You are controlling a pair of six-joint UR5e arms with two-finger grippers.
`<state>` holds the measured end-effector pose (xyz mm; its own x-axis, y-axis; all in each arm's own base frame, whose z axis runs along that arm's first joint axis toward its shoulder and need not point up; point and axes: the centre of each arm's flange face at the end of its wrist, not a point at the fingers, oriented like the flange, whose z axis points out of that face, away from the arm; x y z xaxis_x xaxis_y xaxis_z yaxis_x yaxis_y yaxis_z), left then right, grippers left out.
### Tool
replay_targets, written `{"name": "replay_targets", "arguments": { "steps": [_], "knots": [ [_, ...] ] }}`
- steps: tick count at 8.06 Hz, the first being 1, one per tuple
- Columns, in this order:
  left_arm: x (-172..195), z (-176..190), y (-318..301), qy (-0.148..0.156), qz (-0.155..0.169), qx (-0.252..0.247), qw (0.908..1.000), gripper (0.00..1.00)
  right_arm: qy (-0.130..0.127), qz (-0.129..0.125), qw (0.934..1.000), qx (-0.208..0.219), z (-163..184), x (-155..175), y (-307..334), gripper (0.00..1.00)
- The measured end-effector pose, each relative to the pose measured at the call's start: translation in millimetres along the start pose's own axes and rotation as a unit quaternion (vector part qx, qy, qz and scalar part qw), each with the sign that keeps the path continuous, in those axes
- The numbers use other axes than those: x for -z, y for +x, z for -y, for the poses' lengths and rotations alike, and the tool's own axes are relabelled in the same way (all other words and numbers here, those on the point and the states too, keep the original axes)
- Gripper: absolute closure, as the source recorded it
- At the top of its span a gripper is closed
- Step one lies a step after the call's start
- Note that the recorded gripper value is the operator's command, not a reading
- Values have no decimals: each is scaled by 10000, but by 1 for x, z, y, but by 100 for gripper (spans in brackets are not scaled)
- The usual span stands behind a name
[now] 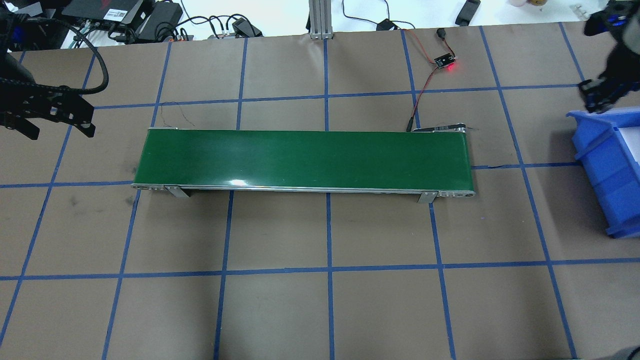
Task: Move capacitor from left to right
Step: 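Carry the capacitor with the right gripper and drop it into the blue bin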
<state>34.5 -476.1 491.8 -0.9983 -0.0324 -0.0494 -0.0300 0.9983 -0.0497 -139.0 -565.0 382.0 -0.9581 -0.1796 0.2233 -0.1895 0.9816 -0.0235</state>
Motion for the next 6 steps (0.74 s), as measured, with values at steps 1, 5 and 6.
{"name": "replay_targets", "arguments": {
  "steps": [1, 5, 6],
  "knots": [
    [2, -1, 0, 10, 21, 0, 10000, 0, 44, -13, 9999, 122, -28, -11, 62, 100],
    [8, -1, 16, 128, -220, -48, 9997, 0, -162, 394, 9989, 196, -79, -127, 165, 0],
    [7, 2, 35, 151, -349, -137, 9992, 0, -152, 444, 9987, 187, -81, -135, 167, 0]
  ]
}}
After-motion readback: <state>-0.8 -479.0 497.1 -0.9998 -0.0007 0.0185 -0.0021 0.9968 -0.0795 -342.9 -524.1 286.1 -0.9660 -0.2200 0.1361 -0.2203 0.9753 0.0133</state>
